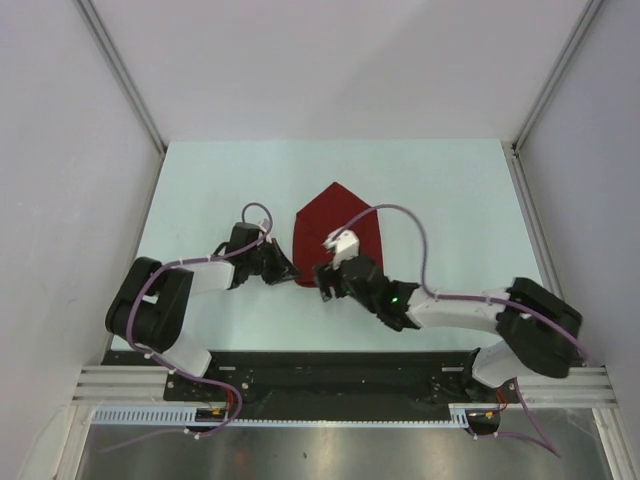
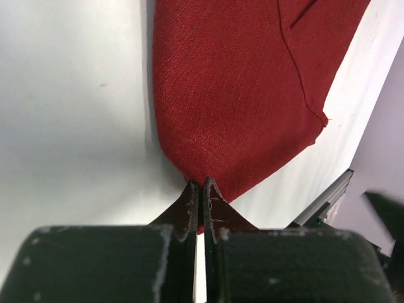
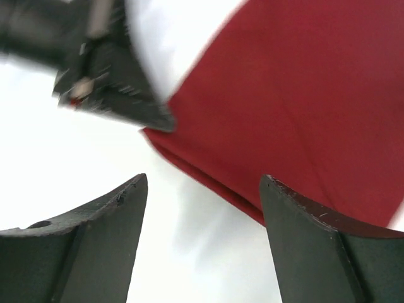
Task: Fold the napkin, place the utensils inside, and roll it up
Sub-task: Roll the napkin with the utensil
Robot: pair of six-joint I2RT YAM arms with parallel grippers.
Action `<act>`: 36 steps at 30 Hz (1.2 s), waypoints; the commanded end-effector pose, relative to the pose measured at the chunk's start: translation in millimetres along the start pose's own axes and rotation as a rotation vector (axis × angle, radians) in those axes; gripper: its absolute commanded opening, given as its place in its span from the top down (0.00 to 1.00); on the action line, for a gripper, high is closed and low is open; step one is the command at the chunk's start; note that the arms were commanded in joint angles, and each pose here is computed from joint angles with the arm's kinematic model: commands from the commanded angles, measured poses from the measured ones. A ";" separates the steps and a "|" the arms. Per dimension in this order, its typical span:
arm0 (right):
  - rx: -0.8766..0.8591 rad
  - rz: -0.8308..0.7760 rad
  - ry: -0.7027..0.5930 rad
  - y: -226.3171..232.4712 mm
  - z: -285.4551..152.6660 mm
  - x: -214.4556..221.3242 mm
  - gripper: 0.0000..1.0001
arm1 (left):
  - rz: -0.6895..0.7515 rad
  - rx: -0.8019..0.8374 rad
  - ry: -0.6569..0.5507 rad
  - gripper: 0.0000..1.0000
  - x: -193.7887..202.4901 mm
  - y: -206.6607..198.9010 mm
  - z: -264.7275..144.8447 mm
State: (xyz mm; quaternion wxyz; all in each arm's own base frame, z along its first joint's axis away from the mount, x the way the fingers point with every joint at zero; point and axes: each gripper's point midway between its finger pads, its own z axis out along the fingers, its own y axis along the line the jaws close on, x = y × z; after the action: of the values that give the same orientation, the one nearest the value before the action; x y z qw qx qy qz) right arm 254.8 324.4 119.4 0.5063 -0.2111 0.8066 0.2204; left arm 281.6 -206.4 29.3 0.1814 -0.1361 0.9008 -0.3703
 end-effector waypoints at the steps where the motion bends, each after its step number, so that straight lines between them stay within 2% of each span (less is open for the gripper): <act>1: 0.114 -0.318 -0.059 18.9 18.2 0.4 0.24 | 0.006 0.022 0.022 1.00 -7.0 -5.6 -3.2; 5: 0.071 -0.457 -0.090 65.8 38.5 11.1 0.24 | 0.004 0.023 0.037 1.00 -6.3 -4.2 -3.4; 14: 0.139 -0.623 -0.114 75.5 60.7 37.4 0.24 | 0.001 0.027 0.046 1.00 -6.8 -2.0 -6.1; 21: 0.336 -0.679 -0.103 41.2 72.4 49.3 0.24 | -0.010 0.037 0.053 1.00 -7.8 -0.3 -7.7; 26: 0.372 -0.684 -0.050 17.6 78.4 55.8 0.25 | -0.012 0.034 0.050 1.00 -9.9 1.7 -11.1; 36: 0.404 -0.685 0.029 -17.3 61.0 67.5 0.30 | -0.021 0.027 0.021 1.00 -20.7 7.3 -21.7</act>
State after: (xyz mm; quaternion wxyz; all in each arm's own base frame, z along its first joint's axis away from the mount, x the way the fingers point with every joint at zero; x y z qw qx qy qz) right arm 279.9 365.8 41.0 0.5936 -0.3686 0.7095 -0.0918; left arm 280.2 -182.9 26.0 0.1460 -0.1574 0.9011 -0.3768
